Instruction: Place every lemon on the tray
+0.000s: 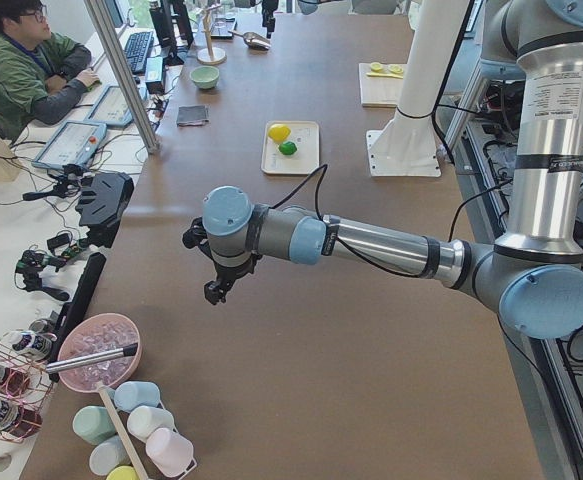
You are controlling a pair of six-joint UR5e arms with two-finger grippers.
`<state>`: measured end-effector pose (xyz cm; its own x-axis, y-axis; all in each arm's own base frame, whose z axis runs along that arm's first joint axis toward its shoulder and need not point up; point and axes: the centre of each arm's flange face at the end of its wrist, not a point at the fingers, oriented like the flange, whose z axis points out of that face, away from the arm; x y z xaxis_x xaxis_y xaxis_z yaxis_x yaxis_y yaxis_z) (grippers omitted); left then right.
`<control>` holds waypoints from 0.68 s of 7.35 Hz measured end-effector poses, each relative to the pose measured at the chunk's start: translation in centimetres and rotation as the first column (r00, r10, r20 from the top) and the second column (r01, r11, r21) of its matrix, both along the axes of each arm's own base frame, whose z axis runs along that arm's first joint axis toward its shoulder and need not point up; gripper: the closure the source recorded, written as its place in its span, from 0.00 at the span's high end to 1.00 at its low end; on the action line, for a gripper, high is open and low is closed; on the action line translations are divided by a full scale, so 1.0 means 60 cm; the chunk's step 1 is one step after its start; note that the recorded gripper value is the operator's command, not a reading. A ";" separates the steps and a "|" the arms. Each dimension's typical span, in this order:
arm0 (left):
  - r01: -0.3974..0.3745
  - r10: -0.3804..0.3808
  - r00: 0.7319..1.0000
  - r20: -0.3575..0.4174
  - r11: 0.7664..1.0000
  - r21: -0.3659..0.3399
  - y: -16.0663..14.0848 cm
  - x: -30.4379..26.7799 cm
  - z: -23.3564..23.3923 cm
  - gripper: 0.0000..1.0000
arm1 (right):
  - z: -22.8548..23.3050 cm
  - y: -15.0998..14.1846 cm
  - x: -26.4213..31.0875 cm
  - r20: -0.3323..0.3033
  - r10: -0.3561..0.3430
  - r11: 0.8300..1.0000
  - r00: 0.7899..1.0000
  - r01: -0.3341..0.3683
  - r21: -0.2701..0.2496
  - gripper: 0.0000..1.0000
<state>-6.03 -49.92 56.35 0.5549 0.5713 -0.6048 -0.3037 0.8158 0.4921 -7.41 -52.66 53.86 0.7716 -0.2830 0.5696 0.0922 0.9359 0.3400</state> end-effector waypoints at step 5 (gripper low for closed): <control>0.047 -0.048 0.999 -0.006 0.990 -0.136 0.066 -0.047 0.164 0.99 | 0.180 0.155 0.199 -0.042 0.051 0.996 0.998 -0.054 -0.078 1.00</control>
<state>-8.84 -45.97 66.19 0.5735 0.4567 -0.6801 -0.2593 0.8887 0.3781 4.53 -43.35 64.67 0.8069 -0.1972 0.5568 0.0545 0.9635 0.2622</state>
